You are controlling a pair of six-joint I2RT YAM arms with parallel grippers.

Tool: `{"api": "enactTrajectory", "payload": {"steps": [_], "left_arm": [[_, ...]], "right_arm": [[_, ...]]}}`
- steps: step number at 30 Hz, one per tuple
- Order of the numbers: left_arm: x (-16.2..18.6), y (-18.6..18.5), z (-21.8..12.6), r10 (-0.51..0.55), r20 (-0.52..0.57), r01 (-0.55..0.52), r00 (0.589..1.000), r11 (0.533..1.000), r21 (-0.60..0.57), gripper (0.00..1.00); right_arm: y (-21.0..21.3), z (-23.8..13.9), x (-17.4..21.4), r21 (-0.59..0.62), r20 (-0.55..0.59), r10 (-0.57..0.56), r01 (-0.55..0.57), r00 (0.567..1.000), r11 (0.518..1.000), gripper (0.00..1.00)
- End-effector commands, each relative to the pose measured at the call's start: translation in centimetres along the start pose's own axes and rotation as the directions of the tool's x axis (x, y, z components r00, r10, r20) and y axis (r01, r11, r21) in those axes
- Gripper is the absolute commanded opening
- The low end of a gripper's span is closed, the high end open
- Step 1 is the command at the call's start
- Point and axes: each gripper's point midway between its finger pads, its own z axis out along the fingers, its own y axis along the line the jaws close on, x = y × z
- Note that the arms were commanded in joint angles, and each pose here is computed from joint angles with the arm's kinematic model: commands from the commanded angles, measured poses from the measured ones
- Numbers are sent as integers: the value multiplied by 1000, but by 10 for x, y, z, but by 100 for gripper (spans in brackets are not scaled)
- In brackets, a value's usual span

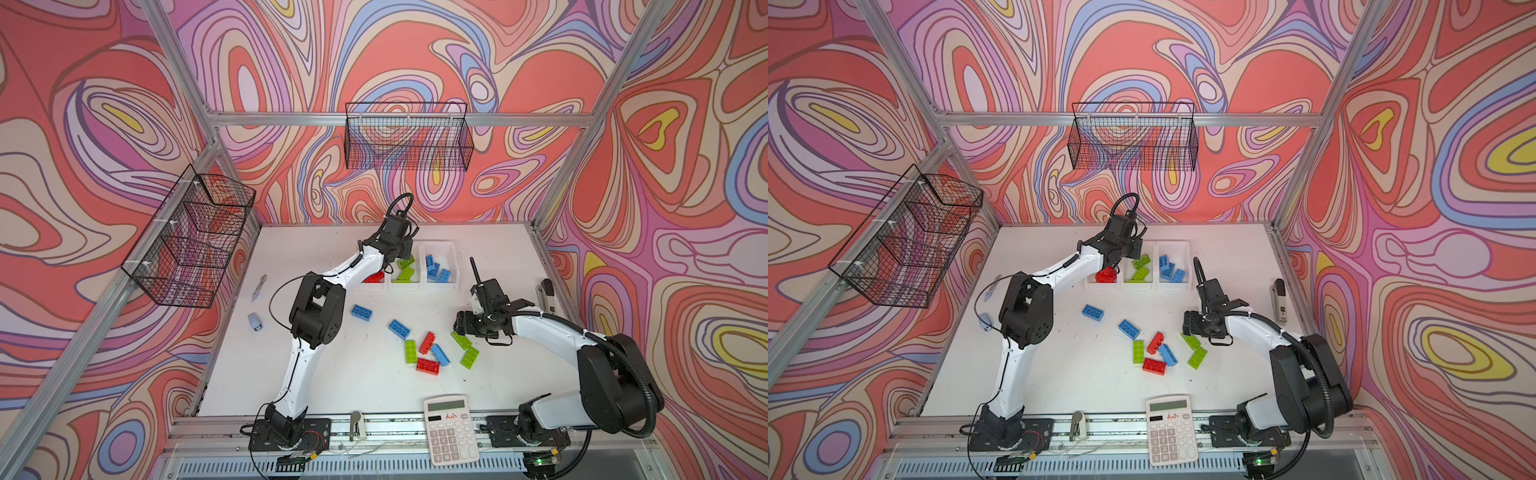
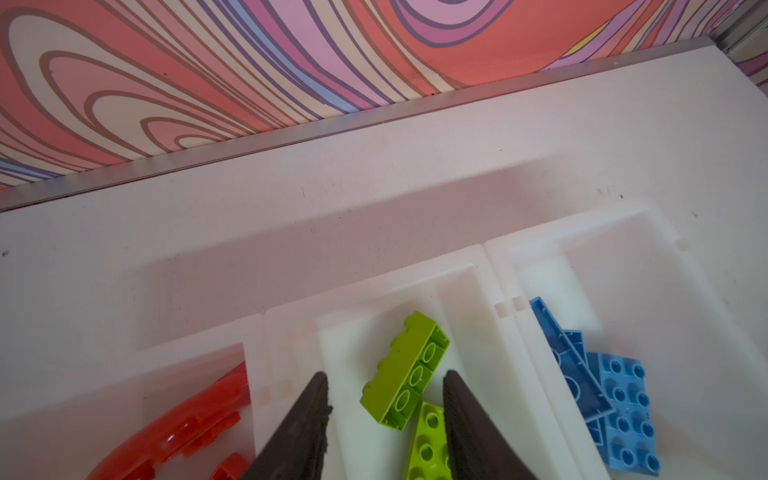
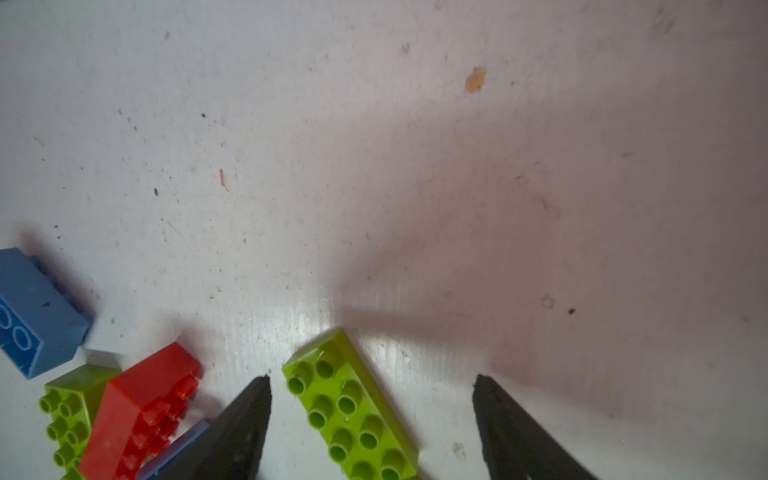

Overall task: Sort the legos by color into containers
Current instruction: 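Drop the lime-green brick into the green compartment while the right gripper lowers, then close the right gripper on a lime-green brick on the table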

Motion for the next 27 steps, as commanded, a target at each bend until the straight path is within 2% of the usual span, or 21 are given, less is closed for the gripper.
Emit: {"api": "enactTrajectory", "payload": {"steps": [1,6,11,27], "left_arm": [[-13,0,-26,4,28,-5,1000,1000,9,49],[-28,10,-68,6,102,-6,995,1000,0,49],[-11,20,-93,5,102,-5,995,1000,-5,49],[49,33,-118,-60,31,60,998,998,-3,49]], "right_arm": [[-4,6,10,10,-36,23,-23,999,1000,78],[-7,7,12,24,-33,29,-28,999,999,74],[-8,8,15,29,-39,26,-25,999,999,70],[4,11,25,21,-46,-3,4,999,1000,65]]}}
